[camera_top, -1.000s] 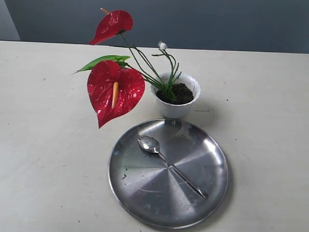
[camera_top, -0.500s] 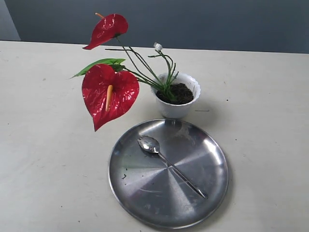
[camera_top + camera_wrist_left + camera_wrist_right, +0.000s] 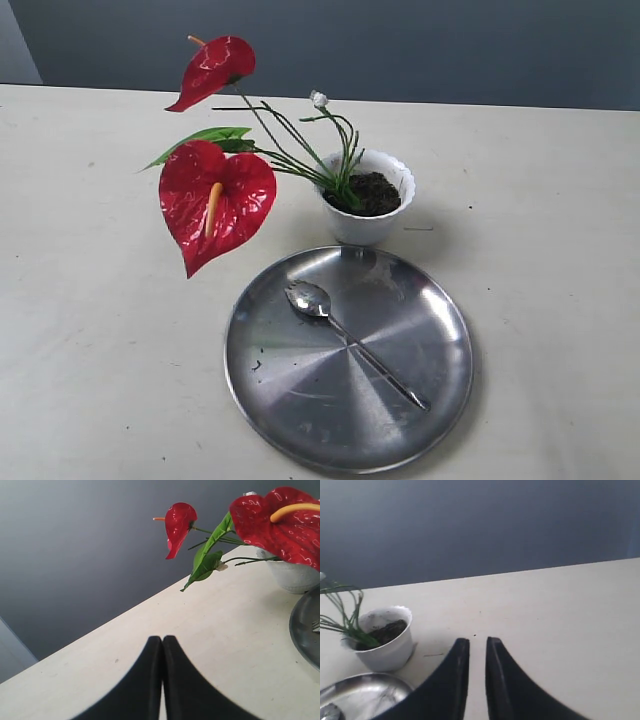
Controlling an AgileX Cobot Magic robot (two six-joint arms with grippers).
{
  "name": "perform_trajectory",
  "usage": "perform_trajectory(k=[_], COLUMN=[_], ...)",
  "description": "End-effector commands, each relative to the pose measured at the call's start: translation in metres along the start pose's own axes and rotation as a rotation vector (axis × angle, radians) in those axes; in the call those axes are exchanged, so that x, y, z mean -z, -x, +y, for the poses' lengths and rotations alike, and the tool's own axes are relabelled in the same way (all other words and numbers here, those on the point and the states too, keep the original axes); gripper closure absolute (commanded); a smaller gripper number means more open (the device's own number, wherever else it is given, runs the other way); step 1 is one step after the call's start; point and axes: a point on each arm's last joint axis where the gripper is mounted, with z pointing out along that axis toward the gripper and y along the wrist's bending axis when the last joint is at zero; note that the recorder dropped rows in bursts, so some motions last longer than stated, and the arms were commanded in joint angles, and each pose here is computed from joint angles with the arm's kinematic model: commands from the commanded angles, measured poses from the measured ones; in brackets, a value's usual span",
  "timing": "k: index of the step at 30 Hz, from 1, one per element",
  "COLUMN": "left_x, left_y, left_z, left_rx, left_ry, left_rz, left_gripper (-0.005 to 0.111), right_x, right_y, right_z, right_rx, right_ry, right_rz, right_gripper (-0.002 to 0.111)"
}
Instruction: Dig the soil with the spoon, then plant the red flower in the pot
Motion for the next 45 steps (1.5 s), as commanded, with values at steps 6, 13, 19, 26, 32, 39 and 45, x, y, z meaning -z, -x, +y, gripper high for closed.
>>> perform_trajectory(k=[6,13,19,26,32,39,45], left_x=[0.001,0.001,0.001,0.001,0.001,0.000,0.000], left_y=[0.002,0.002,0.002,0.002,0.002,0.002,0.002], left_z=[0.000,0.000,0.000,0.000,0.000,0.000,0.000], left_rx=[0.013,0.013,0.013,0.013,0.013,0.013,0.013], left_ry=[-0.005,-0.005,-0.005,-0.005,-0.005,-0.005,-0.005], left_rz=[-0.021,-0.021,-0.021,-0.021,-0.021,-0.019,-0.019], left_gripper=[0.106,0.106,0.106,0.106,0.106,0.106,0.106], right_x=[-0.004,-0.014,-0.015,-0.015,-0.015,-0.015,-0.015], right_y=[-0.025,-0.054,-0.058,-0.058,-0.058,-0.058,-0.058], right_z=[-0.011,-0.020,-0.021,-0.021,-0.021,-0.021,-0.021], right_rx=[0.061,0.044,0.034,0.018,0.018,0.018,0.018], right_ry=[-0.211,-0.278,-0.280,-0.276,-0.276,-0.277,-0.277], right_rz=[-0.100,-0.018,-0.006,-0.007,-0.007,-0.003,-0.003], right_gripper=[0.095,0.095,0.095,0.095,0.095,0.095,0.095])
